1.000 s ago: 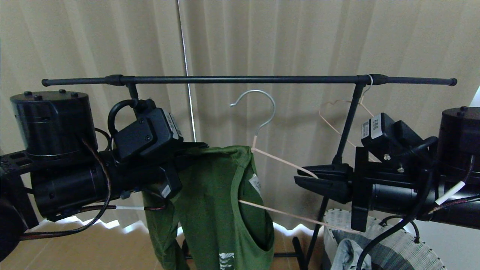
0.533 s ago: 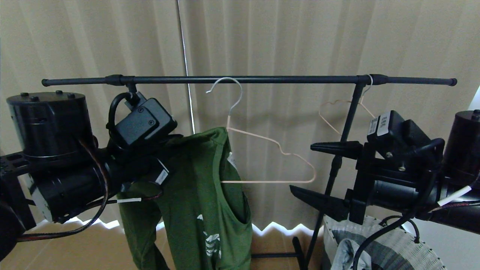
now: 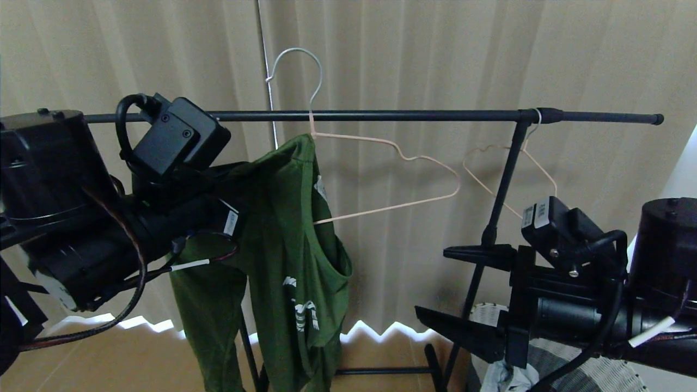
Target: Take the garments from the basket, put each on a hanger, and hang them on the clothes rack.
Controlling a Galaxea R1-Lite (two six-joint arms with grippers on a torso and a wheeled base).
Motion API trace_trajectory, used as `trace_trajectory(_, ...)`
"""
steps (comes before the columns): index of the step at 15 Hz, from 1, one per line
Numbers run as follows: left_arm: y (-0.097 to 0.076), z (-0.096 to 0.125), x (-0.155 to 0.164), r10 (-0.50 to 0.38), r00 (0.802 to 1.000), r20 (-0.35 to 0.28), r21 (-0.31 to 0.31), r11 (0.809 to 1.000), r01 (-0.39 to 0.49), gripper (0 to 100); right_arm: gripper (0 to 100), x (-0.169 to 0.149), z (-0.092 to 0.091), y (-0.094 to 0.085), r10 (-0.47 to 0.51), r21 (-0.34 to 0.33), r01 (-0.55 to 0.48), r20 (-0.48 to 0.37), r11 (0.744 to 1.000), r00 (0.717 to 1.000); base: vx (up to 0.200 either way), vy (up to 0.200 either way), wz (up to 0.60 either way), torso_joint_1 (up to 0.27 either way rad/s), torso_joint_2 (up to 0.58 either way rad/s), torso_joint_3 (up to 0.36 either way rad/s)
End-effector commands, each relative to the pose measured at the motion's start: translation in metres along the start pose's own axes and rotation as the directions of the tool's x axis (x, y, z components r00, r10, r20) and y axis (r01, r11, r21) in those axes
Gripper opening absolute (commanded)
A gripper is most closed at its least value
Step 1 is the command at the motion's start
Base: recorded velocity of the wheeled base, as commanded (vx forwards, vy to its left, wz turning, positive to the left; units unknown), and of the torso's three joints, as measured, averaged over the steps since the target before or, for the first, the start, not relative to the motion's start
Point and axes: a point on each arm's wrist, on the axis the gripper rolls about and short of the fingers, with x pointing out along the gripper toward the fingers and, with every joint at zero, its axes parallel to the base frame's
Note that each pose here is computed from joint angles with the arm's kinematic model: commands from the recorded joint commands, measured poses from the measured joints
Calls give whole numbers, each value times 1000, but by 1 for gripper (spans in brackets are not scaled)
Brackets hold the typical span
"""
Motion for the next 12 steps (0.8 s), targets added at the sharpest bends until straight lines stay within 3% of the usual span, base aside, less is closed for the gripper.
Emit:
trace_trajectory(1,2,3,-3,7,1000,13,-1,1000,-7,0,100,3,-9,6,26,29,-25,-26,999,999,0,0,0,0,0,0)
trace_trajectory(4,-3,18,-3,13,993,116,-22,1000,-10,0,100,37,-17,-1,-40,43,38,34,998,999,0,0,0,0,0,0)
trace_trajectory(8,-5,22,-4,9,991,137,-26,1000,-6,0,100,78,-20,-3,-130,25,128,120,992,984,0,0,0,0,0,0)
trace_trajectory(12,-8,24,-5,-4,989,145,-26,1000,8,0,100,102,-16,-9,-177,30,175,134,984,975,0,0,0,0,0,0)
